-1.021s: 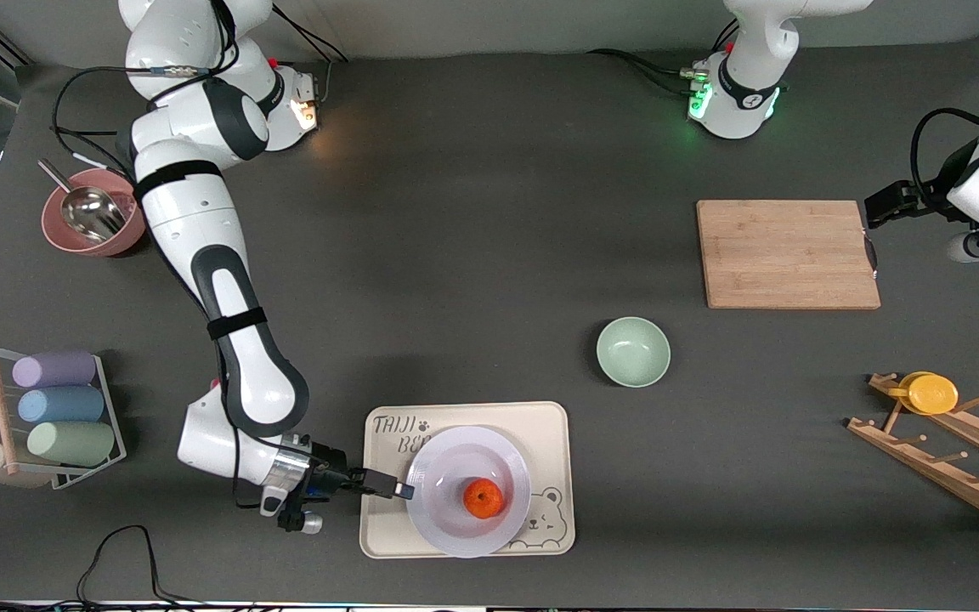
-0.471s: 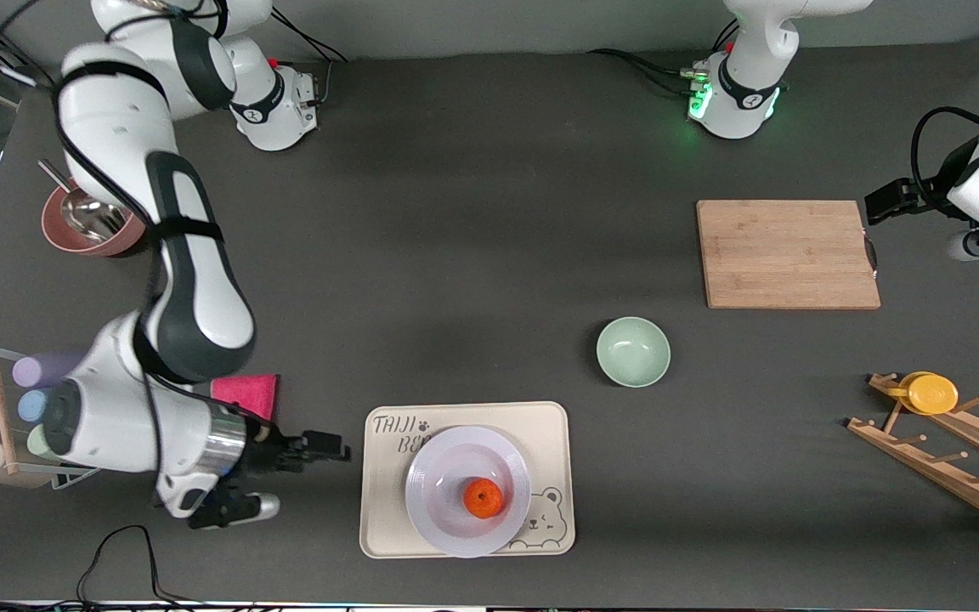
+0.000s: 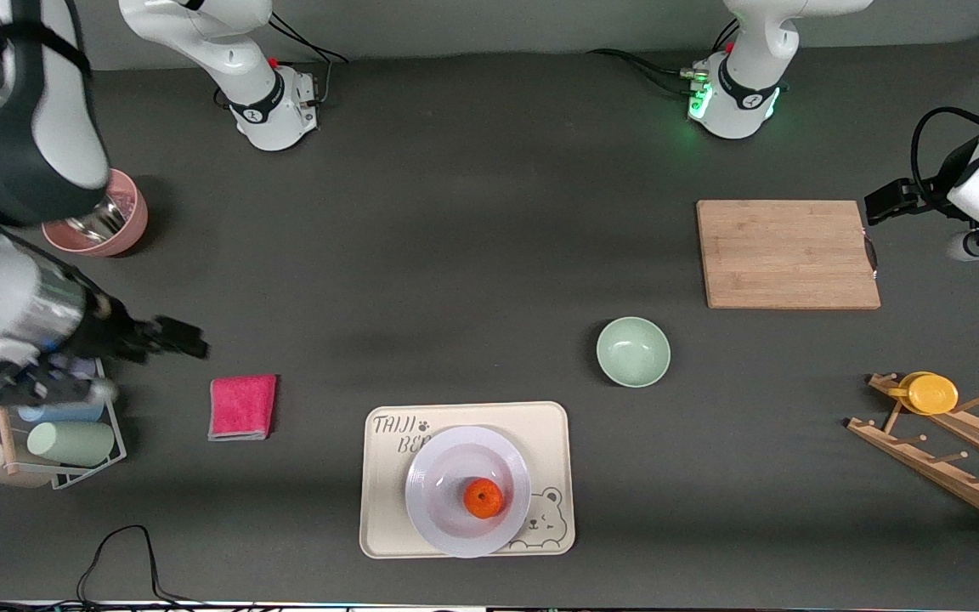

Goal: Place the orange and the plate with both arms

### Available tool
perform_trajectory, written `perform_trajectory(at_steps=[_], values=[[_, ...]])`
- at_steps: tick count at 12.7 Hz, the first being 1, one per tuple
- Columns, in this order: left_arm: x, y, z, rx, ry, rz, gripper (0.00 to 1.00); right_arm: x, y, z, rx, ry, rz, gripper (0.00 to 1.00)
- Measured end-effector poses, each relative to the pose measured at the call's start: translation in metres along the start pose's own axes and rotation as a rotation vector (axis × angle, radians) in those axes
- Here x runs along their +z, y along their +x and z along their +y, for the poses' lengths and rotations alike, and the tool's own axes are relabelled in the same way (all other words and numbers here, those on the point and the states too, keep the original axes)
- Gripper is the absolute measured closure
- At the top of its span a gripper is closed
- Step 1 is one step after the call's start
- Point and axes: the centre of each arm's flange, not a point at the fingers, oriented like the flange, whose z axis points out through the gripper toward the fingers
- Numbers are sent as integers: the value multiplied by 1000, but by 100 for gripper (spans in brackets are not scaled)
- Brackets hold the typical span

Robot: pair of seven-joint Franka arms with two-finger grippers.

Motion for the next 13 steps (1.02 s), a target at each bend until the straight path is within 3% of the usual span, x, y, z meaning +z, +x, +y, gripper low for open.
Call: perform_trajectory(at_steps=[3,5,8,13], values=[[0,0,0,-1,-3,-1,0,-14,-51,48,76,-9,31,0],[1,-1,0,-1,-3,-8,0,-17,-67,58,74,-59,36,0],[1,-2,-1,-2,-4,-14,0,-21,-71,31,8,-146,44,0],[1,-2,1,-1,-13,-16,0,-40,-88,-3,36,-149,12,0]])
